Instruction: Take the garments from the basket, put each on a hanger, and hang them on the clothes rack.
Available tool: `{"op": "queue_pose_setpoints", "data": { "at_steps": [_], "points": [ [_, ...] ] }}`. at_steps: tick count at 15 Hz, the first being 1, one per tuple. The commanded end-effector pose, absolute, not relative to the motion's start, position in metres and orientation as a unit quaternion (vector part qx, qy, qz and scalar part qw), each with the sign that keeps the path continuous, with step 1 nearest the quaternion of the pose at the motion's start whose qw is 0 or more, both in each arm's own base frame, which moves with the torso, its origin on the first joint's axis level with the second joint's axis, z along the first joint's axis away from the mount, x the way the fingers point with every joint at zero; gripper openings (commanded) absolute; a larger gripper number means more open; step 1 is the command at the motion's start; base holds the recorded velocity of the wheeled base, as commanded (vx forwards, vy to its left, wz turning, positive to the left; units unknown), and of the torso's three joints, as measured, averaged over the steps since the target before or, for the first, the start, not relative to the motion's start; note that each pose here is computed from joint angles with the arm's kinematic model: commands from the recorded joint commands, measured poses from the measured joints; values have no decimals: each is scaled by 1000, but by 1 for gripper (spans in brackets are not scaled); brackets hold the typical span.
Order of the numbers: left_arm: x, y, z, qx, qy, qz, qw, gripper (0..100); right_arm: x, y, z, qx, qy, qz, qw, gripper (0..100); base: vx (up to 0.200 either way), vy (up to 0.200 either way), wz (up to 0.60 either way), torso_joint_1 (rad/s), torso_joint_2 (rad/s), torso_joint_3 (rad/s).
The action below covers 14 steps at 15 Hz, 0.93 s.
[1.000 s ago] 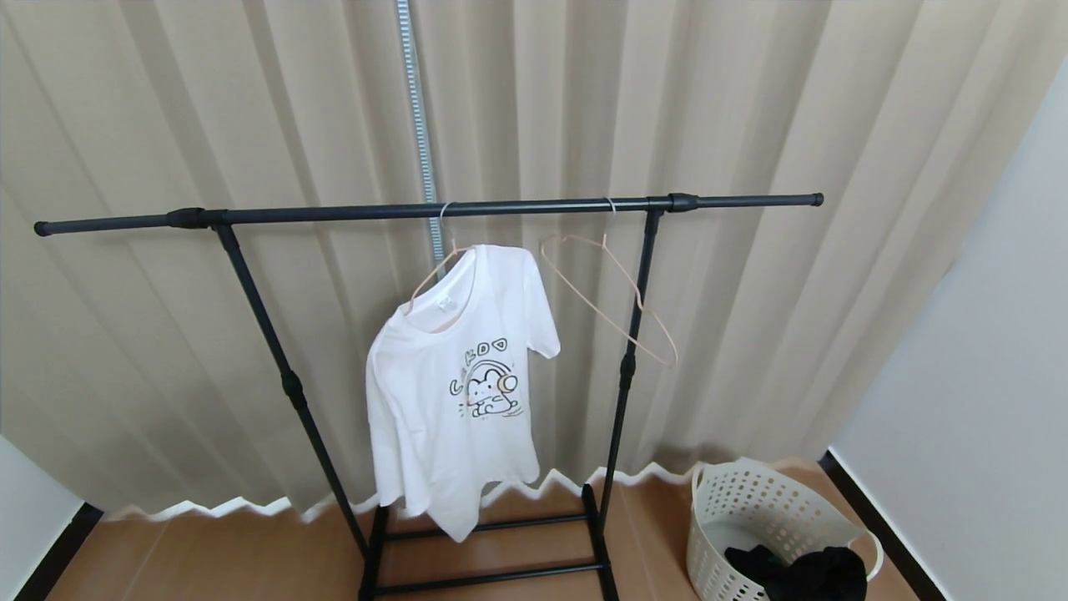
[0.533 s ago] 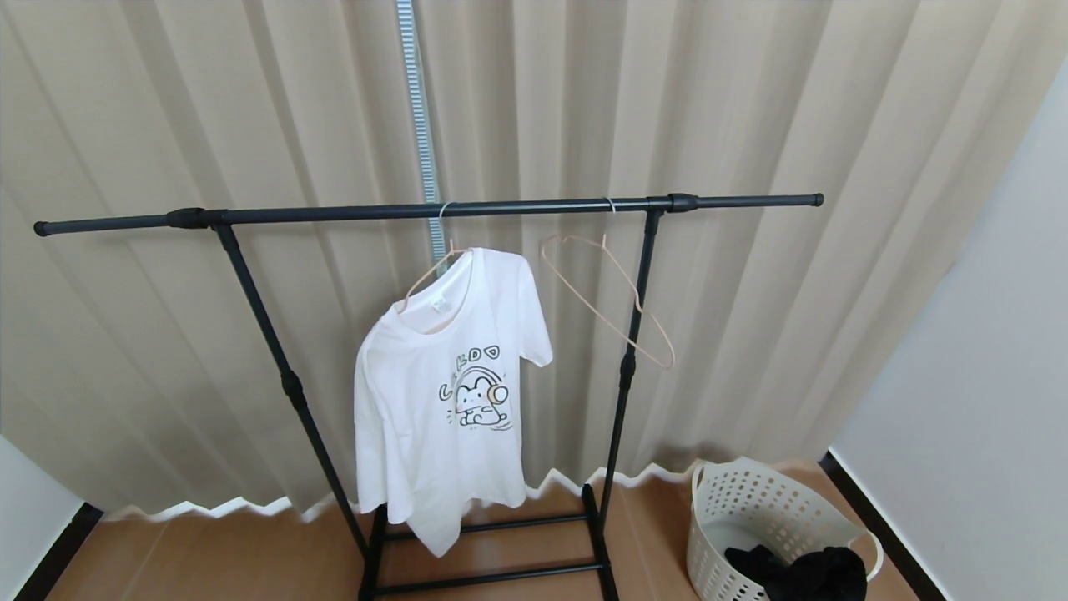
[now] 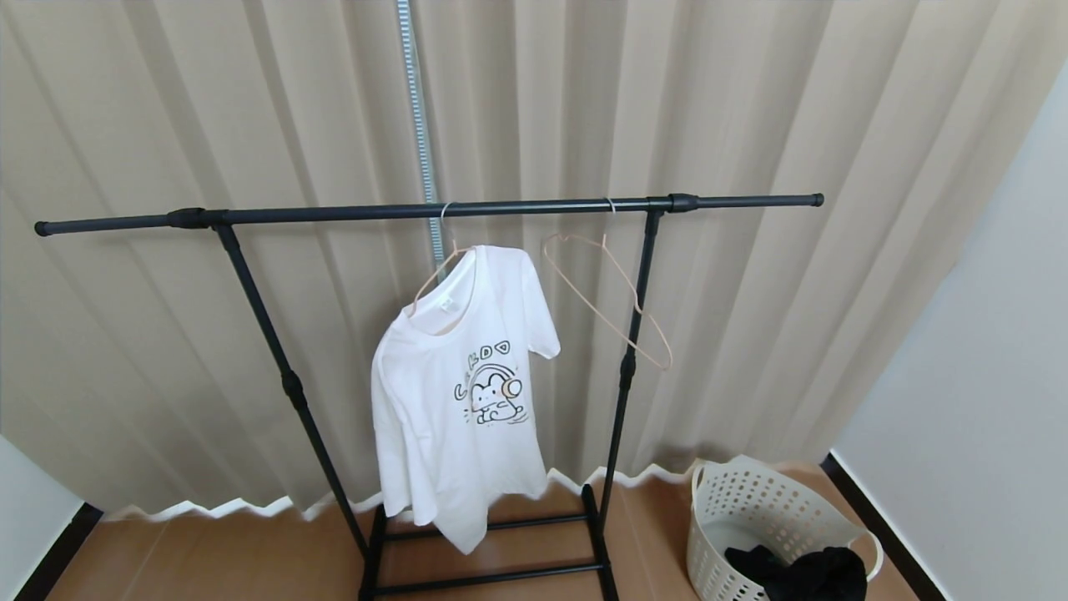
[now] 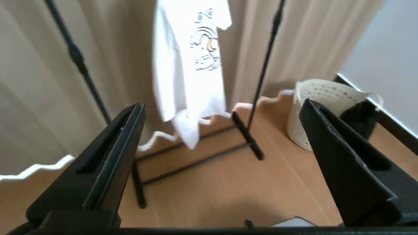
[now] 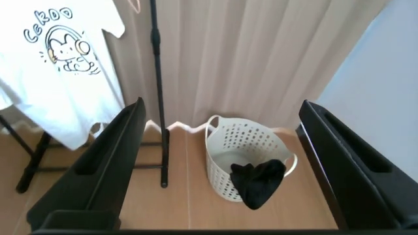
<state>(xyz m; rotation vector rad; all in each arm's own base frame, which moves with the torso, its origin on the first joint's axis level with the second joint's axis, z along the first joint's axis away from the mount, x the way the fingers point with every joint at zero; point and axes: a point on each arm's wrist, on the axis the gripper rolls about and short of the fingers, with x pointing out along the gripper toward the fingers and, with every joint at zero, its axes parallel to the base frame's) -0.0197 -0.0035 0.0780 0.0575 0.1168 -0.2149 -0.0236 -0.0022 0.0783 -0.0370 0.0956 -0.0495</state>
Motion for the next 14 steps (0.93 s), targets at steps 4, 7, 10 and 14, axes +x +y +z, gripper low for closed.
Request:
{"op": "queue_pose_setpoints", "data": {
  "at_steps": [4, 7, 10, 14],
  "points": [
    [-25, -1, 76, 35, 29, -20, 999, 100, -26, -2, 77, 0, 27, -38, 999, 100, 0, 0, 0, 0, 0, 0],
    [-25, -1, 75, 29, 28, -16, 999, 100, -26, -2, 78, 12, 26, -36, 999, 100, 0, 0, 0, 0, 0, 0],
    [-25, -1, 76, -1, 26, -25, 999, 100, -27, -2, 78, 14, 26, -33, 999, 100, 0, 0, 0, 0, 0, 0],
    [-25, -1, 76, -1, 26, -27, 999, 100, -27, -1, 78, 11, 27, -23, 999, 100, 0, 0, 0, 0, 0, 0]
  ]
}}
